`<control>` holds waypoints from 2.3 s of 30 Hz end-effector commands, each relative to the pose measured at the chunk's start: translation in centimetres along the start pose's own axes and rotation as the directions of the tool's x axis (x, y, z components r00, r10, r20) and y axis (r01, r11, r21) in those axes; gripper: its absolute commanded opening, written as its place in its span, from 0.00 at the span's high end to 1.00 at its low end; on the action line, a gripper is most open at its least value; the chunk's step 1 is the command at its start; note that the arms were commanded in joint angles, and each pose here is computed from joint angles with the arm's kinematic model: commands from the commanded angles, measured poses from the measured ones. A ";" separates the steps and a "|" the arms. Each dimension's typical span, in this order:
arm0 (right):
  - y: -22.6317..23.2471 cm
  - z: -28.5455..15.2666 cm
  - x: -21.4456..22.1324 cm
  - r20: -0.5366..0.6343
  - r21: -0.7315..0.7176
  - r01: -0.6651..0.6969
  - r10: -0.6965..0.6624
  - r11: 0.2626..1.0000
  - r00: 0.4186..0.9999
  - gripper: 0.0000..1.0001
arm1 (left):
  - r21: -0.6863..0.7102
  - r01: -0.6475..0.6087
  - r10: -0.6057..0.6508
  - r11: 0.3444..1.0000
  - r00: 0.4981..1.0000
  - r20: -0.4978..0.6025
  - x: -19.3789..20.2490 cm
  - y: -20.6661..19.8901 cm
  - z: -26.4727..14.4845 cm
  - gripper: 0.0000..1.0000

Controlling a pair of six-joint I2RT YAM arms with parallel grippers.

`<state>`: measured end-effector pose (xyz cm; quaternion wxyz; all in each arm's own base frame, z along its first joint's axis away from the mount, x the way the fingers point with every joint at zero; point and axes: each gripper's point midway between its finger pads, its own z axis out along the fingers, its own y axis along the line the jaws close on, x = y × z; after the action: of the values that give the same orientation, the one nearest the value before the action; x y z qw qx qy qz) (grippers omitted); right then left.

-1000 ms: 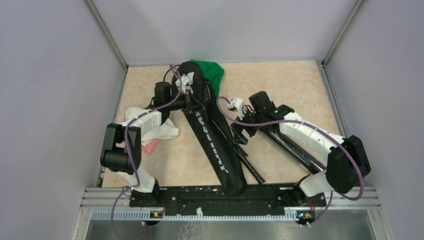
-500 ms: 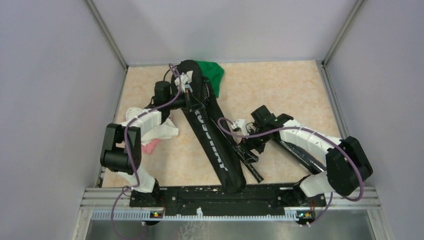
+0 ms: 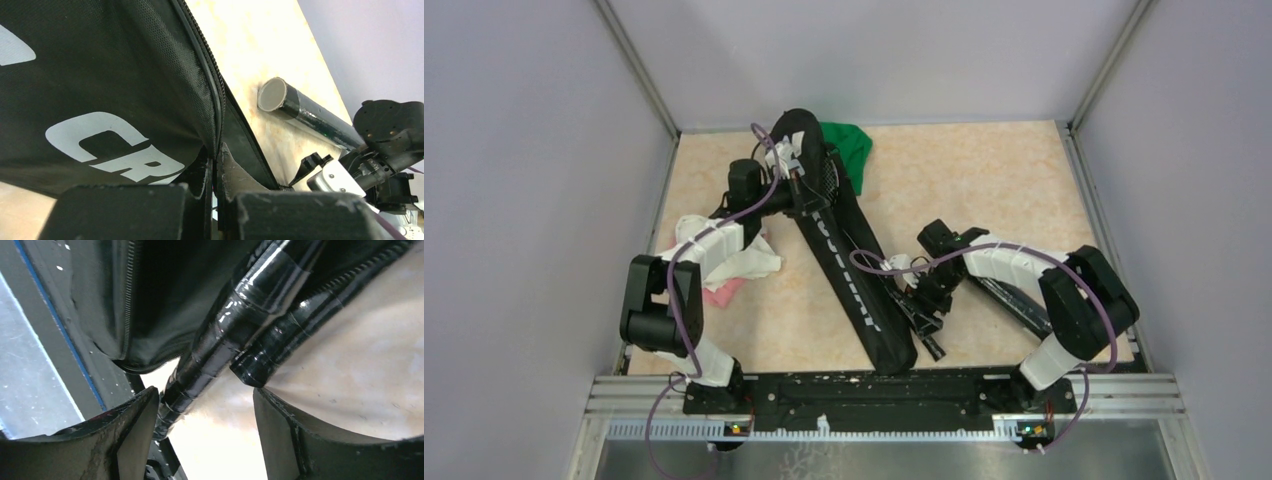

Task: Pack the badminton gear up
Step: Adjust the racket in the racket bag.

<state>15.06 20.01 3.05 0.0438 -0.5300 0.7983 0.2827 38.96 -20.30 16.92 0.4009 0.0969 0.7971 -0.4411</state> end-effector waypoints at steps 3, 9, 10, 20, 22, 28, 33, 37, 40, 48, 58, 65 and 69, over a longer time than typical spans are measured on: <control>0.5 0.7 -0.8 0.007 -0.059 0.027 -0.027 0.998 1.000 0.35 | 0.022 -0.097 0.093 0.995 0.986 0.136 -4.0 -2.3 -1.0 1.00; 0.9 0.3 -1.3 0.012 -0.079 0.022 -0.021 0.997 1.000 0.38 | -0.015 -0.062 0.064 0.998 0.988 0.144 -3.7 -1.6 -1.0 1.00; 1.1 0.2 -1.5 0.015 -0.082 0.019 -0.018 0.996 1.000 0.39 | -0.022 -0.055 0.058 0.998 0.988 0.144 -3.6 -1.5 -1.0 1.00; 2.1 0.0 -2.1 0.011 -0.147 -0.001 0.002 0.989 1.000 0.51 | -0.028 -0.029 0.033 0.999 0.990 0.140 -3.2 -1.6 -0.8 1.00; 2.1 0.2 -2.0 0.001 -0.148 -0.005 0.005 0.989 1.000 0.51 | -0.030 -0.026 0.030 0.999 0.990 0.140 -3.2 -1.6 -0.8 1.00; 1.7 1.1 -1.4 -0.037 -0.138 -0.008 0.003 0.990 0.999 0.51 | -0.025 -0.029 0.032 0.999 0.989 0.143 -3.5 -1.9 -0.9 1.00; 1.9 1.4 -1.6 -0.028 -0.143 0.002 -0.006 0.990 1.000 0.57 | -0.034 -0.036 0.041 0.999 0.989 0.146 -3.5 -1.8 -1.0 1.00; 1.9 1.0 -1.7 -0.024 -0.134 0.006 -0.009 0.991 1.000 0.76 | -0.032 -0.037 0.041 0.999 0.989 0.140 -3.3 -1.8 -1.0 1.00; 2.1 0.6 -2.0 -0.014 -0.126 0.001 -0.003 0.992 1.000 0.89 | -0.022 -0.044 0.047 0.999 0.989 0.138 -3.1 -2.0 -1.0 1.00; 2.5 -1.0 -3.5 0.031 -0.099 0.011 -0.008 0.995 0.999 1.00 | 0.035 -0.087 0.082 0.996 0.989 0.123 -2.2 -2.9 -0.9 1.00; 1.4 -2.1 -7.1 0.107 -0.045 0.036 -0.031 0.998 0.994 1.00 | 0.142 -0.077 0.066 0.987 0.995 0.080 -0.5 -4.4 -0.4 1.00; 1.0 -2.4 -9.4 0.171 -0.038 0.042 -0.035 0.998 0.985 1.00 | 0.163 -0.024 0.013 0.986 0.998 0.068 0.0 -4.6 -0.3 1.00; 0.7 -2.4 -10.4 0.205 -0.027 0.037 -0.031 0.999 0.978 1.00 | 0.155 0.060 -0.072 0.986 0.995 0.068 -0.1 -4.4 -0.1 1.00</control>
<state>15.31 23.23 6.11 -0.0014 -0.4696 0.8256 0.3128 37.62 -21.59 19.15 0.4263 0.0897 0.7611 -0.4805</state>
